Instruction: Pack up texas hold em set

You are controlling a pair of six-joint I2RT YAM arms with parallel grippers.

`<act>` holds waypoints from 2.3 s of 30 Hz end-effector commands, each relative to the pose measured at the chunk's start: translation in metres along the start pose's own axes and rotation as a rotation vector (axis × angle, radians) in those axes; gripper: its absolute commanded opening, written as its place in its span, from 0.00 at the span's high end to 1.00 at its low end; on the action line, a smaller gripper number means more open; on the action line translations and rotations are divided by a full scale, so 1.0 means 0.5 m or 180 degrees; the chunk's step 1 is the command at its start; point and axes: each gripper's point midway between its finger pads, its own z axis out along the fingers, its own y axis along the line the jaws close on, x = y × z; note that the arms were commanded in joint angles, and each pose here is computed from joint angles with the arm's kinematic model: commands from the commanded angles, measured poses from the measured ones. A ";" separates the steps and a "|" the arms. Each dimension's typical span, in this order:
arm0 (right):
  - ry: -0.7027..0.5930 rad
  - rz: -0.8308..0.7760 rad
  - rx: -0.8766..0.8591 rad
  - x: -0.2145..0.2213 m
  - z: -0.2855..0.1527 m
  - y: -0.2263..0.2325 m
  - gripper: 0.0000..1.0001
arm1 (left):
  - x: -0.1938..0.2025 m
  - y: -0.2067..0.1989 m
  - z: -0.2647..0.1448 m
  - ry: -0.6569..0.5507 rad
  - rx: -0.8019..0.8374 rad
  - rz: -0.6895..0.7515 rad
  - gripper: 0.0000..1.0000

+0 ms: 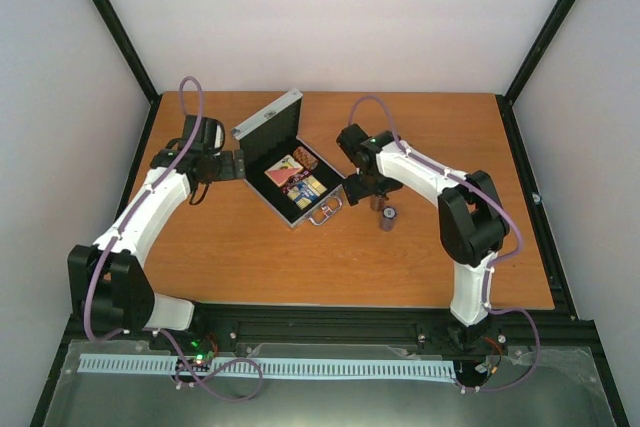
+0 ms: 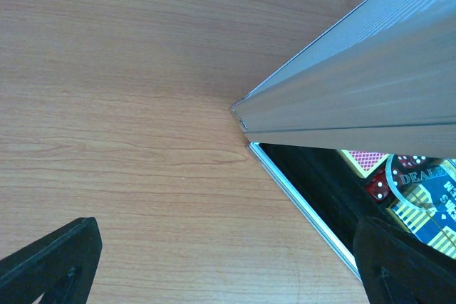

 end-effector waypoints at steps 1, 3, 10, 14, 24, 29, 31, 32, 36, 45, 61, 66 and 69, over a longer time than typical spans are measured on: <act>-0.0002 0.0053 0.0067 -0.002 0.013 -0.034 0.06 | -0.024 -0.004 -0.001 -0.0089 0.0022 -0.0029 0.00; 0.0022 0.0073 0.0063 -0.002 0.023 -0.040 0.06 | -0.023 -0.003 0.002 -0.0077 0.0012 -0.0034 0.00; 0.0093 0.0107 -0.0109 0.000 0.049 -0.039 0.31 | -0.021 0.001 0.002 -0.0073 -0.0019 -0.0047 0.00; 0.0116 0.0100 -0.0141 0.003 0.053 -0.037 0.33 | -0.019 0.003 0.000 -0.0071 -0.0035 -0.0042 0.00; 0.0175 0.0098 -0.0191 0.019 0.077 -0.033 0.56 | -0.003 0.008 -0.010 -0.0045 -0.0038 -0.0046 0.00; 0.0105 0.0119 -0.0231 0.012 0.060 -0.033 0.87 | -0.001 0.011 -0.023 -0.0075 -0.0035 -0.0033 0.00; 0.0011 0.0143 -0.0289 0.000 0.035 -0.031 0.92 | -0.004 0.011 -0.030 -0.0095 -0.0037 -0.0019 0.00; -0.0037 0.0153 -0.0340 -0.007 0.022 -0.028 0.94 | -0.004 0.012 -0.032 -0.0100 -0.0038 -0.0019 0.00; -0.0335 0.0249 -0.0738 -0.040 -0.058 -0.001 0.96 | -0.008 0.009 -0.045 -0.0141 0.0000 -0.0029 0.00; -0.1325 0.0534 -0.1977 -0.138 -0.250 0.133 0.97 | -0.003 0.014 -0.072 -0.0183 0.0007 -0.0004 0.00; -0.1905 0.0345 -0.2468 -0.339 -0.236 0.408 0.97 | -0.008 0.023 -0.117 -0.0270 -0.0023 -0.0019 0.00; -0.1819 0.0349 -0.2462 -0.348 -0.201 0.428 0.97 | 0.006 0.026 -0.112 -0.0234 -0.0029 -0.0020 0.00; -0.1758 0.0326 -0.2424 -0.344 -0.179 0.441 0.97 | 0.013 0.023 -0.105 -0.0198 -0.0003 -0.0020 0.00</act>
